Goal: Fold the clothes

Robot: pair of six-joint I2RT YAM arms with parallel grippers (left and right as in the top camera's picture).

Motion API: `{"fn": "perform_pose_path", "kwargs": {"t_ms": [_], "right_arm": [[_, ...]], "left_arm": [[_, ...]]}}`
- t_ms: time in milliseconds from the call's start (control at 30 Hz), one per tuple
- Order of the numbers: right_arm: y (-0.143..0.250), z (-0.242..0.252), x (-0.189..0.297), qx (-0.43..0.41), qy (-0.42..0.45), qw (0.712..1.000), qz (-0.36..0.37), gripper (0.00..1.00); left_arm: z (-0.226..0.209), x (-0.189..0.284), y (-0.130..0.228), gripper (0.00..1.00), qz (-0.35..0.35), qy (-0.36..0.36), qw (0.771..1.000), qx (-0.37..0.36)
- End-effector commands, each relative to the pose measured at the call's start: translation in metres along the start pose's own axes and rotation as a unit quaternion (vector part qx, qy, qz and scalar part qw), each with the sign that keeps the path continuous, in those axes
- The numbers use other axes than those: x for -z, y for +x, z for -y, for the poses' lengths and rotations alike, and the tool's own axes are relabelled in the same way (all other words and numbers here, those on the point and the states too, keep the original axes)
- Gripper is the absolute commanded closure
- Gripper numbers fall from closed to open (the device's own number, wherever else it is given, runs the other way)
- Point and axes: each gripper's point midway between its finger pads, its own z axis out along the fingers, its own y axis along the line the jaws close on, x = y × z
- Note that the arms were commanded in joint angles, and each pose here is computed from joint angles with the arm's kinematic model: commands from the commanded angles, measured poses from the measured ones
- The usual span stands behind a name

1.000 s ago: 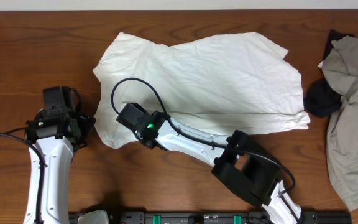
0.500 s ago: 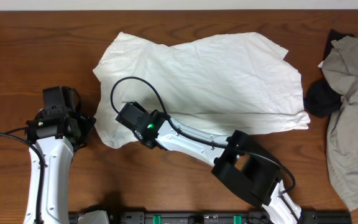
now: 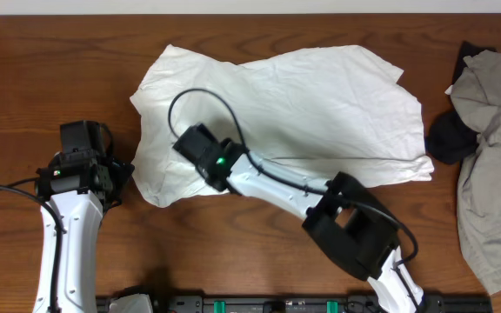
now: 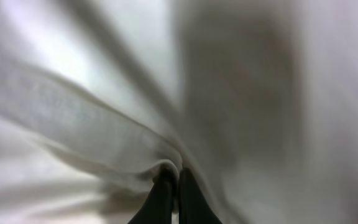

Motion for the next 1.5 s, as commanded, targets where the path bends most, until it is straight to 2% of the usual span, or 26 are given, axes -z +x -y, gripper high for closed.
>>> {"fn": "perform_pose_path", "kwargs": {"t_ms": [0,300,433,500,533,600,633,667,733,833,1100,1200,1333,1400,1433,1467], "right_arm": [[-0.020,0.019,-0.002,-0.034,0.019,0.999,0.026,0.99],[-0.051,0.031,-0.003,-0.066,0.017,0.994,0.085,0.96],[-0.060,0.030,-0.001,-0.073,0.014,0.992,0.103,0.90],[-0.060,0.031,-0.001,-0.074,0.015,0.992,0.104,0.83],[-0.060,0.032,-0.001,-0.074,0.016,0.992,0.103,0.72],[-0.056,0.036,-0.002,-0.073,0.026,0.992,0.097,0.39],[-0.055,0.038,-0.002,-0.073,0.034,0.992,0.093,0.27],[-0.052,0.043,-0.002,-0.072,0.046,0.992,0.089,0.20],[-0.046,0.053,-0.002,-0.078,0.075,0.991,0.080,0.15],[-0.038,0.070,0.004,-0.102,0.116,0.986,0.069,0.13],[-0.038,0.096,0.058,-0.213,0.106,0.969,0.065,0.13],[-0.040,0.108,0.086,-0.274,0.064,0.957,0.066,0.15],[-0.042,0.131,0.114,-0.319,-0.019,0.946,0.058,0.24],[-0.036,0.148,0.127,-0.333,-0.052,0.940,0.046,0.33],[-0.030,0.158,0.132,-0.343,-0.063,0.937,0.037,0.37],[-0.023,0.168,0.135,-0.355,-0.068,0.932,0.027,0.42]], "left_arm": [[-0.006,-0.002,-0.002,0.02,0.005,-0.013,1.000,-0.002],[-0.006,-0.002,-0.001,0.02,0.004,-0.014,1.000,-0.002],[-0.007,-0.002,0.000,0.02,0.002,-0.015,1.000,-0.003],[-0.008,-0.002,0.003,0.02,-0.005,-0.015,1.000,-0.004],[-0.007,-0.002,0.004,0.02,-0.008,-0.013,1.000,-0.004],[-0.005,-0.002,0.008,0.02,-0.019,-0.007,1.000,-0.008],[-0.003,-0.002,0.009,0.02,-0.024,-0.002,1.000,-0.014],[-0.001,-0.002,0.012,0.02,-0.031,0.005,0.999,-0.020],[0.004,-0.001,0.017,0.02,-0.046,0.020,0.998,-0.037],[0.014,0.000,0.024,0.02,-0.065,0.049,0.994,-0.075],[0.046,0.011,0.048,0.02,-0.095,0.139,0.963,-0.212],[0.053,0.014,0.057,0.02,-0.093,0.148,0.953,-0.249],[0.061,0.019,0.072,0.02,-0.091,0.160,0.930,-0.319],[0.066,0.022,0.081,0.24,-0.091,0.166,0.919,-0.345],[0.069,0.024,0.085,0.38,-0.090,0.170,0.915,-0.354],[0.071,0.025,0.088,0.57,-0.089,0.173,0.912,-0.361]]}}
